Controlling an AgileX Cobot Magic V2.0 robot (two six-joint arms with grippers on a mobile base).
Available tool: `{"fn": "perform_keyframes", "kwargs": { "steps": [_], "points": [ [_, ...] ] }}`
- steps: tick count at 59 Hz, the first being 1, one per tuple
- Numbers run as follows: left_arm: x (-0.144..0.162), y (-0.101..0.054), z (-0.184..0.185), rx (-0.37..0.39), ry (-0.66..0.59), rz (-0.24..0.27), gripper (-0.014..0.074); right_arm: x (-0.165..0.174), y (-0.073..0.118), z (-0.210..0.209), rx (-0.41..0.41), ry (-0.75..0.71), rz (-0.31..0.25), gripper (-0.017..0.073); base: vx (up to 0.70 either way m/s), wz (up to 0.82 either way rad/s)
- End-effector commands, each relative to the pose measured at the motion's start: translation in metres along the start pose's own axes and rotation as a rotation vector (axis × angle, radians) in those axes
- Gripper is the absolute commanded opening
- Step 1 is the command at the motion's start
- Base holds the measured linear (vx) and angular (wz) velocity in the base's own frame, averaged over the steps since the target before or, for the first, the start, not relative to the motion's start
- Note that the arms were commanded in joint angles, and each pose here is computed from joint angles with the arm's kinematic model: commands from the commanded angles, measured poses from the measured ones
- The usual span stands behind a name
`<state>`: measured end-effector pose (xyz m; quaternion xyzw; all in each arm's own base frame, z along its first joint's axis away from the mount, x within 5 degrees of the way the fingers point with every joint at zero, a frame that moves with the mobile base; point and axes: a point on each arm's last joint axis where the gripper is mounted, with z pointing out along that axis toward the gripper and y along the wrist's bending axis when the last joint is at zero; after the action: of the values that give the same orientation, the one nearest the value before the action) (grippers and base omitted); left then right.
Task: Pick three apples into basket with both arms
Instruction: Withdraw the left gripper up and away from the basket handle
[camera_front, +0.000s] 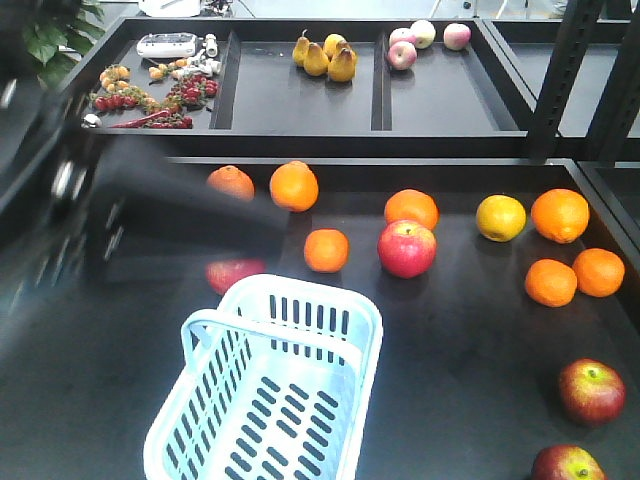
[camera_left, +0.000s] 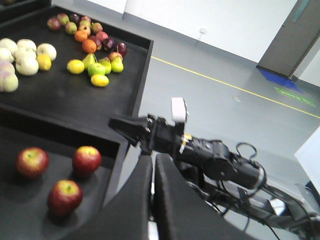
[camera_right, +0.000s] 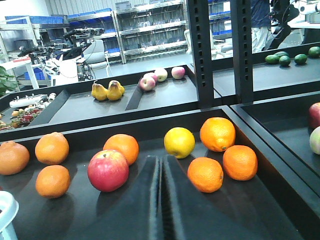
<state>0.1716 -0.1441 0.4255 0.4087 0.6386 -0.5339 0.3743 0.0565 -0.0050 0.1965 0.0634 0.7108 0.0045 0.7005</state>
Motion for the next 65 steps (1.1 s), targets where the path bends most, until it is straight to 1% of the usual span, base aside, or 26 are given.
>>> {"fn": "perform_keyframes", "kwargs": {
  "steps": [1, 5, 8, 9, 11, 13, 19, 26, 29, 33, 36, 41, 48, 57, 65],
  "points": [
    [0.027, -0.031, -0.01, 0.105, 0.082, 0.043, -0.0008, -0.003, 0.001, 0.0, -0.015, -0.07, -0.017, -0.0004, 0.0, 0.0],
    [0.051, -0.035, -0.012, 0.102, 0.092, 0.042, -0.0008, -0.003, 0.001, -0.001, -0.015, -0.072, -0.017, -0.0004, 0.0, 0.0],
    [0.072, -0.035, -0.012, 0.087, 0.098, 0.022, -0.0008, -0.003, 0.001, -0.001, -0.015, -0.072, -0.017, -0.0004, 0.0, 0.0],
    [0.077, -0.037, -0.013, 0.082, 0.097, 0.023, -0.0008, -0.003, 0.001, -0.001, -0.015, -0.072, -0.017, -0.0004, 0.0, 0.0],
    [0.093, -0.036, -0.013, 0.066, 0.103, 0.003, -0.0008, -0.003, 0.001, -0.001, -0.015, -0.072, -0.017, -0.0004, 0.0, 0.0],
    [0.103, -0.036, -0.014, 0.043, 0.099, -0.004, -0.0008, -0.003, 0.001, -0.001, -0.015, -0.072, -0.017, -0.0004, 0.0, 0.0],
    [0.143, -0.029, -0.015, -0.057, 0.099, -0.06, -0.0008, -0.003, 0.001, -0.001, -0.015, -0.072, -0.017, -0.0004, 0.0, 0.0],
    [0.189, -0.019, -0.017, -0.191, 0.108, -0.142, -0.0008, -0.003, 0.001, -0.001, -0.015, -0.072, -0.017, -0.0004, 0.0, 0.0],
    [0.206, -0.017, -0.018, -0.227, 0.118, -0.178, -0.0008, -0.003, 0.001, -0.001, -0.015, -0.072, -0.017, -0.0004, 0.0, 0.0],
    [0.223, -0.017, -0.02, -0.247, 0.13, -0.207, -0.0008, -0.003, 0.001, -0.001, -0.015, -0.072, -0.017, -0.0004, 0.0, 0.0],
    [0.232, -0.019, -0.02, -0.248, 0.137, -0.217, -0.0008, -0.003, 0.001, -0.001, -0.015, -0.072, -0.017, -0.0004, 0.0, 0.0],
    [0.239, -0.021, -0.021, -0.247, 0.14, -0.214, -0.0008, -0.003, 0.001, -0.001, -0.015, -0.071, -0.017, -0.0004, 0.0, 0.0],
    [0.239, -0.021, -0.021, -0.252, 0.138, -0.206, -0.0008, -0.003, 0.001, -0.001, -0.015, -0.071, -0.017, -0.0004, 0.0, 0.0],
    [0.238, -0.017, -0.022, -0.293, 0.129, -0.202, -0.0007, -0.003, 0.001, -0.001, -0.015, -0.072, -0.017, -0.0004, 0.0, 0.0],
    [0.238, -0.015, -0.023, -0.314, 0.125, -0.199, -0.0007, -0.003, 0.001, -0.001, -0.015, -0.071, -0.017, -0.0004, 0.0, 0.0]
  ]
}}
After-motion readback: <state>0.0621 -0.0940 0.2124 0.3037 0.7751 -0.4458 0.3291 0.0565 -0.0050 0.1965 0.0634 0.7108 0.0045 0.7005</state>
